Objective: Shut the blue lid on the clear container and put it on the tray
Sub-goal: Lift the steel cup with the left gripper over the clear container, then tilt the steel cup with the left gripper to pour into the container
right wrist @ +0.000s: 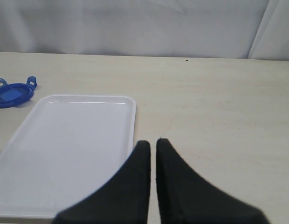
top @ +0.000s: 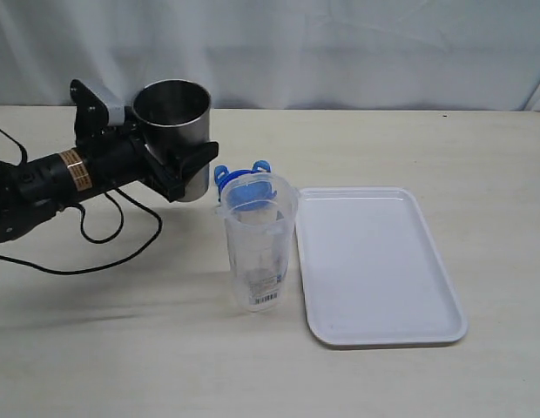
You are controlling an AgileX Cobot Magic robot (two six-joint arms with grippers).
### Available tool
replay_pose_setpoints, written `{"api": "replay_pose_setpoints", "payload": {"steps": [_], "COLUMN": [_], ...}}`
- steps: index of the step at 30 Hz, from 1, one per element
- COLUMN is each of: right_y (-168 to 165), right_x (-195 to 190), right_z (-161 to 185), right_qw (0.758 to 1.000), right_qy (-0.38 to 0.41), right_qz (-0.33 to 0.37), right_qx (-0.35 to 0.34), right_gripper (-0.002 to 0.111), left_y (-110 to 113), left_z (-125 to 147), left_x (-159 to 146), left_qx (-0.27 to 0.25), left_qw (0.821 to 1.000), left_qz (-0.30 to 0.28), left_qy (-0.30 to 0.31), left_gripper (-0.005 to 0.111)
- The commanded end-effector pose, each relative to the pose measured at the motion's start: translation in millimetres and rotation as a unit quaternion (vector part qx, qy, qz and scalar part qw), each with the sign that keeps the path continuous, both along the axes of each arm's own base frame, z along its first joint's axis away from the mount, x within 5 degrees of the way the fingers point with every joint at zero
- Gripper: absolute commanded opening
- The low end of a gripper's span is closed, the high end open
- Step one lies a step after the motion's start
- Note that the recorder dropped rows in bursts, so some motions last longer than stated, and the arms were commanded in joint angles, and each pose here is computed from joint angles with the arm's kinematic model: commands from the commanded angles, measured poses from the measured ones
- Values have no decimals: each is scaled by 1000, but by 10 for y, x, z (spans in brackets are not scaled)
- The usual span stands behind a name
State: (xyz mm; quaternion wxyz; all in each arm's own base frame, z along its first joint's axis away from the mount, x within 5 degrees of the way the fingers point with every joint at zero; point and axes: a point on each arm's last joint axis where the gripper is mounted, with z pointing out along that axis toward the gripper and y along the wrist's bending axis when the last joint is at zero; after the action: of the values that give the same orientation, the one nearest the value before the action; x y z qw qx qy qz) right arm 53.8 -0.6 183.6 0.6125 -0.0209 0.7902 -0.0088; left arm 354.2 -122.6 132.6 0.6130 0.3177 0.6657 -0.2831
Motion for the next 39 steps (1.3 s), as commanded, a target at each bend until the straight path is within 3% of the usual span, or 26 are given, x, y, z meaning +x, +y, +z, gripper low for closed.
{"api": "replay_pose_setpoints", "payload": {"steps": [1,10,21,39], "right_y": [-4,-4,-4,-4], "right_x": [-2,-2,-2,-2], "right_z": [-11,-11,-11,-11], "right_qw": [1000,1000,1000,1000], "right_qy": [0,0,0,0], "right_qz": [-2,-2,-2,-2], "right_qx": [-3,-3,-3,-3], "right_gripper": [5,5,5,5], "left_y": [-246,-468,-485,-495], "left_z": [331,465,449,438], "left_x": [50,64,36,18], "left_qx": [-52,-48,6,52], "left_qw": [996,990,981,966], "left_qz": [-36,-82,-100,-110], "left_qy": [-67,-100,-166,-226], "left_gripper": [0,0,0,0]}}
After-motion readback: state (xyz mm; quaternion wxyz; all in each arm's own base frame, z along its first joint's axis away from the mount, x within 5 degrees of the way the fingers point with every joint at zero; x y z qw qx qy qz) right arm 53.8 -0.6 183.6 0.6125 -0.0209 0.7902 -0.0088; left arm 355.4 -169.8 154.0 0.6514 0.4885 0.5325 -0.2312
